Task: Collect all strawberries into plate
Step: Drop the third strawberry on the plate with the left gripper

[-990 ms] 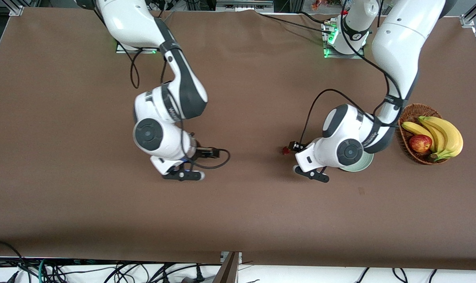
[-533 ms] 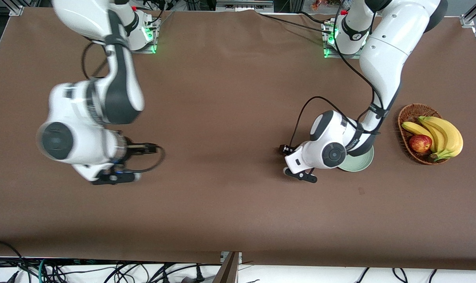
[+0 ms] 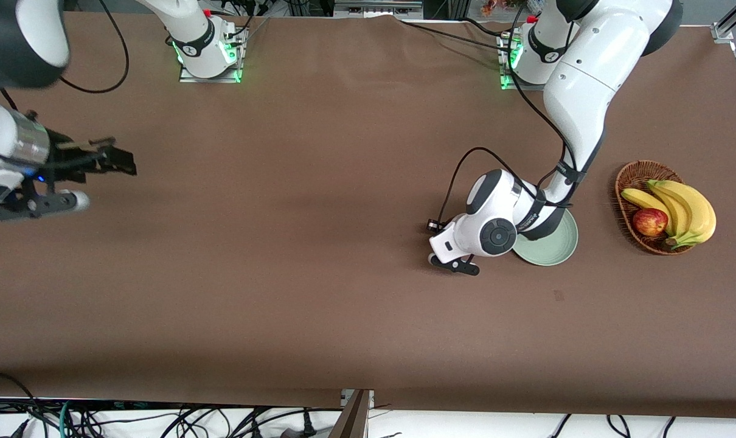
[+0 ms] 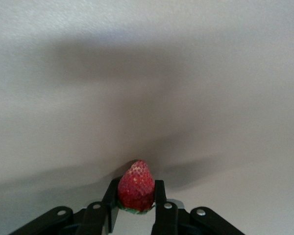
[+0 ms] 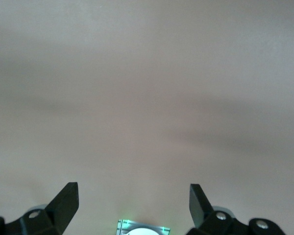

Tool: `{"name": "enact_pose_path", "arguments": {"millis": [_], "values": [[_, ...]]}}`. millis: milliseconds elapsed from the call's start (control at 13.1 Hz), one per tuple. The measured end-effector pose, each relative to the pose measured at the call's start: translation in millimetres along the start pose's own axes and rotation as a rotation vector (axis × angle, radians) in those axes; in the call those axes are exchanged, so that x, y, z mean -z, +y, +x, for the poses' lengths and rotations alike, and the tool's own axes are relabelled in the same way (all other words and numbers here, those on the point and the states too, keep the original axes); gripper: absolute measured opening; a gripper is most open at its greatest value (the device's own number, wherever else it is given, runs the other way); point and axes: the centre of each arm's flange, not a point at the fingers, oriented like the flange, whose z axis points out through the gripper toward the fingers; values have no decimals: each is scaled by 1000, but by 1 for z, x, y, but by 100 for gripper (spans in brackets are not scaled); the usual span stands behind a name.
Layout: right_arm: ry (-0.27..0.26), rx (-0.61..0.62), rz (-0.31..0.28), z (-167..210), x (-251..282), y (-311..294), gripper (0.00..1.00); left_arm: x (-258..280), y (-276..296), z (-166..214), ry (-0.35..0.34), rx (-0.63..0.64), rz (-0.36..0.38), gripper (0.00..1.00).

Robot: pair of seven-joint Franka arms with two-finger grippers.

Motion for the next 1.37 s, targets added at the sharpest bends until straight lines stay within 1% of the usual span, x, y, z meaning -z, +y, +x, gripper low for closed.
{"name": "enact_pose_path", "arguments": {"millis": [76,229,305,457,610,686,838,914,1067,1143,1219,1371], "values": [[-2,2,1,-17,4,4,100,2,-1,0,-3,15,1,33],[-8,-1,-39,-43,6,9,100,18,-9,-4,-40,44,12,33],[9,-5,-58,-54,14,11,100,38,-20,-8,-70,61,21,33],[51,-15,-69,-74,35,15,100,84,-63,-23,-129,119,31,33],[81,-17,-82,-88,48,14,100,117,-117,-33,-139,168,16,33],[83,-13,-83,-90,49,11,100,122,-142,-35,-138,165,18,33],[73,3,-87,-88,44,-1,100,118,-184,-39,-149,120,43,33],[68,-8,-89,-86,42,-9,100,113,-198,-41,-162,92,40,33],[63,-46,-89,-85,38,-14,100,103,-206,-47,-210,54,33,33],[60,-55,-89,-84,37,-13,100,100,-205,-49,-226,37,31,38],[57,-60,-90,-83,35,-11,100,98,-203,-51,-247,19,28,47],[53,-65,-94,-82,34,-10,100,104,-206,-59,-299,4,22,68]]}}
